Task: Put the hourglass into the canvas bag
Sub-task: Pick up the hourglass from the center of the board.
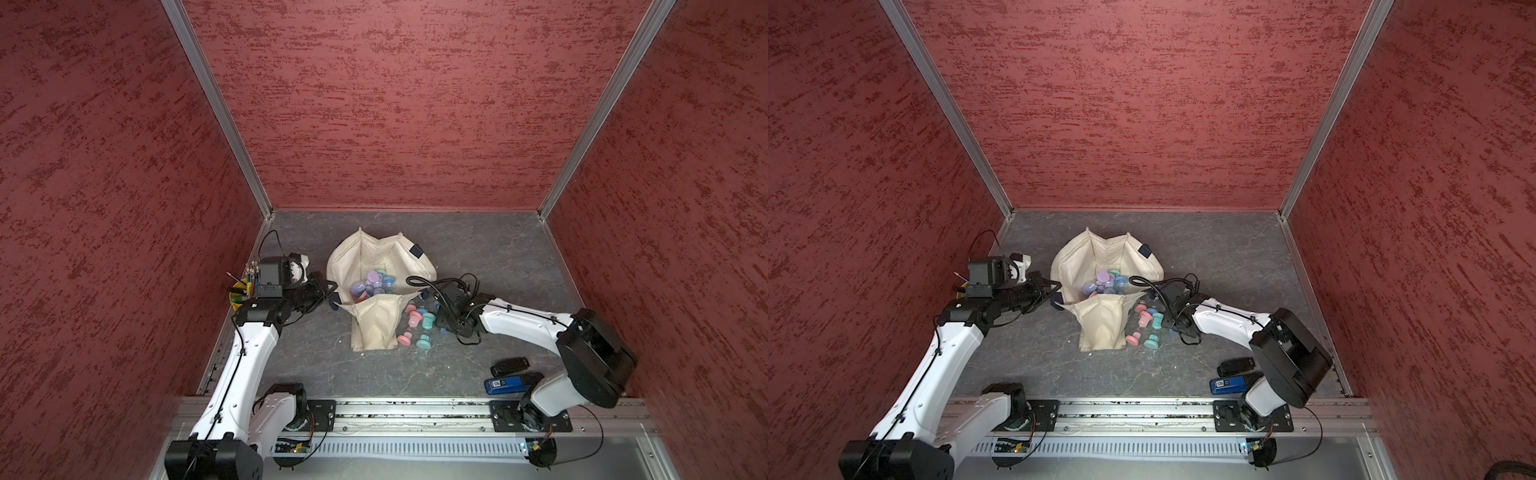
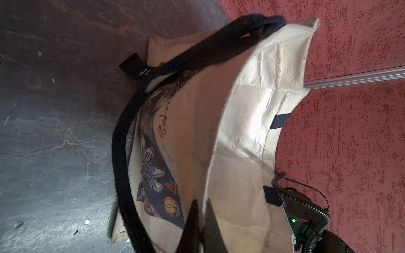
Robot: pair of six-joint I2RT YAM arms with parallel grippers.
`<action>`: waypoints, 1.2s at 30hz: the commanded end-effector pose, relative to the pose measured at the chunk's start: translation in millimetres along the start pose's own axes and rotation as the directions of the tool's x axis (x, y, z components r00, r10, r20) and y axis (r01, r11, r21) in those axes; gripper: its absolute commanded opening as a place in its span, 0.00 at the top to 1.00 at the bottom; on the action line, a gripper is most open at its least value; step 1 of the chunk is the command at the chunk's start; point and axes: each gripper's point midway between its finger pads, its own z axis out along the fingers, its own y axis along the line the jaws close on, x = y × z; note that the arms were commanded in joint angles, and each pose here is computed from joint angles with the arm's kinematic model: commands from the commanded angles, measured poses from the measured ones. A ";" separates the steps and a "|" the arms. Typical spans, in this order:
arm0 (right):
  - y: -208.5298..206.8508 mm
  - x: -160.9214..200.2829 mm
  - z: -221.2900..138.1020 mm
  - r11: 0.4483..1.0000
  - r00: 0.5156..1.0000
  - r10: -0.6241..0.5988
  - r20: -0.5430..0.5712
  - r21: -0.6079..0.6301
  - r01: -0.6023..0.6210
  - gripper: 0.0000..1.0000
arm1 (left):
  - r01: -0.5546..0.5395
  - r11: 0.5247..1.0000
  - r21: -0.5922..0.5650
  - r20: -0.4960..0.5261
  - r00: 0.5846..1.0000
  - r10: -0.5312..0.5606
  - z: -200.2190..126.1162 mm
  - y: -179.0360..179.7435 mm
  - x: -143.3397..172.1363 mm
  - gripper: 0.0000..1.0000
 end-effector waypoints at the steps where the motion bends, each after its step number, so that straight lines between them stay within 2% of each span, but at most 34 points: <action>1: -5.1 -0.2 3.7 1.000 1.000 0.020 -0.014 0.011 -0.020 0.38 | -0.010 1.000 0.018 0.005 1.000 0.010 -0.9 -1.3 0.6 1.00; 14: -7.9 -13.8 7.7 0.999 1.000 0.028 0.002 0.031 -0.028 0.38 | -0.009 1.000 0.019 0.002 1.000 0.009 -0.1 0.5 1.1 1.00; 18: -10.9 -12.2 12.9 0.999 0.999 0.037 -0.012 0.031 -0.036 0.61 | -0.007 1.000 0.018 0.003 1.000 0.007 -0.6 1.2 1.1 1.00; 21: -12.7 -12.7 12.5 0.999 0.999 0.044 -0.010 0.025 -0.044 0.68 | -0.006 1.000 0.019 0.004 1.000 0.006 -1.0 1.6 1.5 1.00; 27: -15.9 -11.5 12.9 0.998 0.998 0.056 -0.013 0.023 -0.056 0.76 | -0.006 1.000 0.018 0.003 1.000 0.006 -0.6 2.7 2.4 1.00; 33: -17.1 -9.9 16.4 0.998 0.998 0.059 -0.021 0.027 -0.058 0.77 | -0.003 1.000 0.017 0.003 1.000 0.003 -0.1 3.6 2.8 1.00; 35: -16.8 -9.2 18.5 0.998 0.998 0.058 -0.026 0.027 -0.057 0.73 | -0.002 1.000 0.017 0.001 1.000 0.002 0.2 3.8 3.1 1.00; 36: -16.4 -8.6 19.9 0.998 0.998 0.056 -0.031 0.027 -0.055 0.68 | -0.002 1.000 0.017 0.000 1.000 0.002 0.3 3.9 3.2 1.00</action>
